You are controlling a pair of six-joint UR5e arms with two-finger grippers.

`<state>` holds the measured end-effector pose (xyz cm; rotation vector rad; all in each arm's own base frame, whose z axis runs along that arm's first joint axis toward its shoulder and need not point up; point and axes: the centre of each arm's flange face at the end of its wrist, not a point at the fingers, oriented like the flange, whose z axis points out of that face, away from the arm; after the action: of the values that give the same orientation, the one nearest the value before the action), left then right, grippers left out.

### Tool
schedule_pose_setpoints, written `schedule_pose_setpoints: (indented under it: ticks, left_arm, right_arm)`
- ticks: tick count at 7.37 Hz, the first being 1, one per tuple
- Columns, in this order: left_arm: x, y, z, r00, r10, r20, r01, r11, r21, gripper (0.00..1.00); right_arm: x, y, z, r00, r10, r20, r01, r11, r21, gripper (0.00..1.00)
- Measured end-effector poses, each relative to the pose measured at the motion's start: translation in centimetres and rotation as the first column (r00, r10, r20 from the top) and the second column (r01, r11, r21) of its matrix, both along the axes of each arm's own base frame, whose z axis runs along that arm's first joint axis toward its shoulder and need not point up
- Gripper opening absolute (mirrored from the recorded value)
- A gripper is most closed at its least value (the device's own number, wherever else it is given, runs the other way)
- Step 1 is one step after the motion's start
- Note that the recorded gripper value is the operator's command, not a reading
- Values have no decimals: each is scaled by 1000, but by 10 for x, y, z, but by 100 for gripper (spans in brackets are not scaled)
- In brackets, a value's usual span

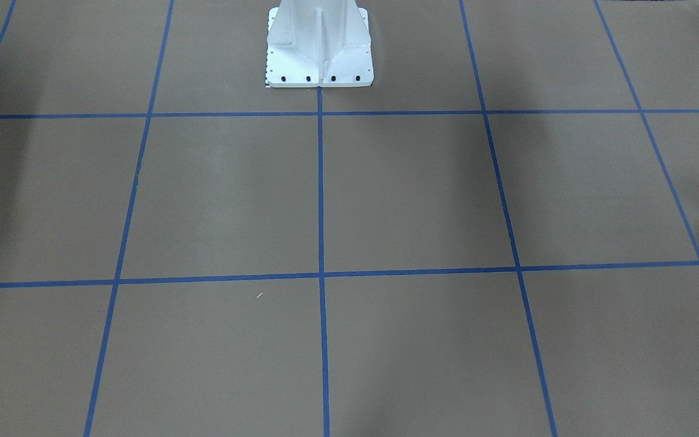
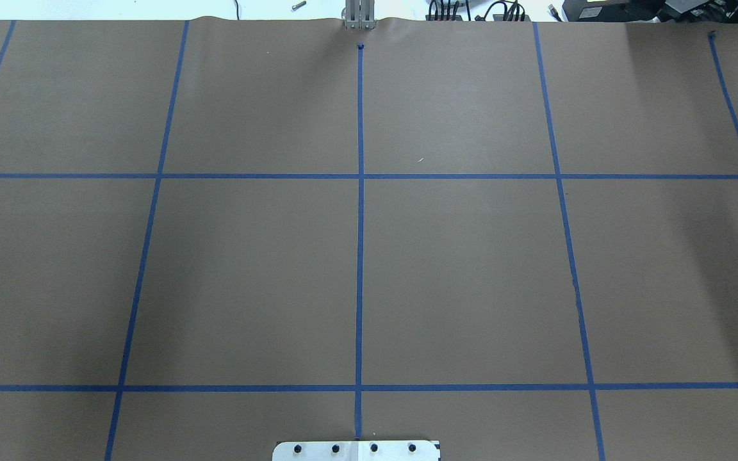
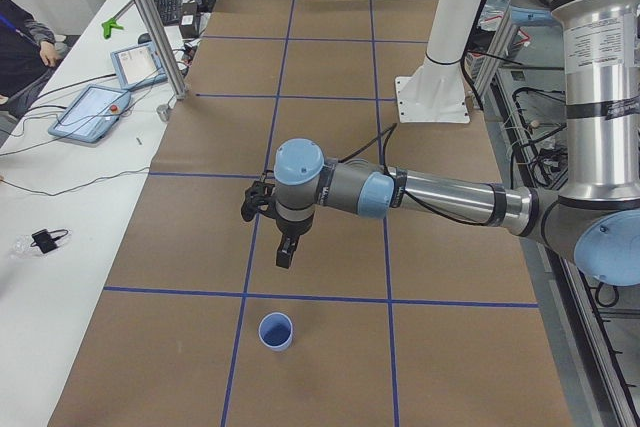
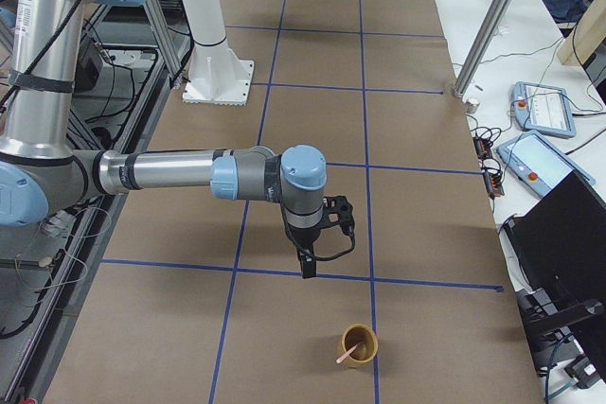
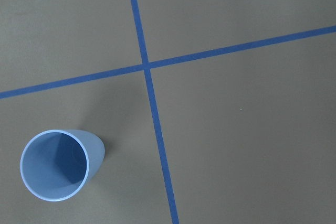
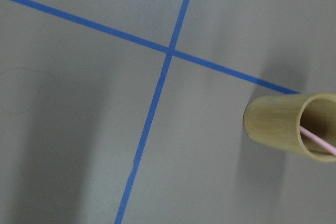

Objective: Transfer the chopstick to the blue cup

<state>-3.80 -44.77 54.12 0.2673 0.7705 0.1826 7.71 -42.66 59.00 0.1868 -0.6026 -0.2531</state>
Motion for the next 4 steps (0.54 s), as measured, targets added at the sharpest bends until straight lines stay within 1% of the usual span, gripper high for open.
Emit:
schedule_pose_setpoints:
  ticks: [1,2,3,4]
  left_arm:
    - [-2,-9,-16,1000,-7,-2,7,999,53,99]
    - [-5,-24,-26,1000,-21,0,21,993,114,99]
    - [-8,-37,-30,999,-32,4,31,987,155,99]
    - [-9,-44,-31,999,-36,7,34,984,175,99]
  right_arm:
    - [0,-7,-5,1000,2,3,-2,1000,24,100]
    - [0,-8,-6,1000,3,5,-3,999,32,100]
    - [-1,-8,-8,1000,0,20,-1,999,49,100]
    - [-4,-10,-14,998,15,59,-19,997,69,100]
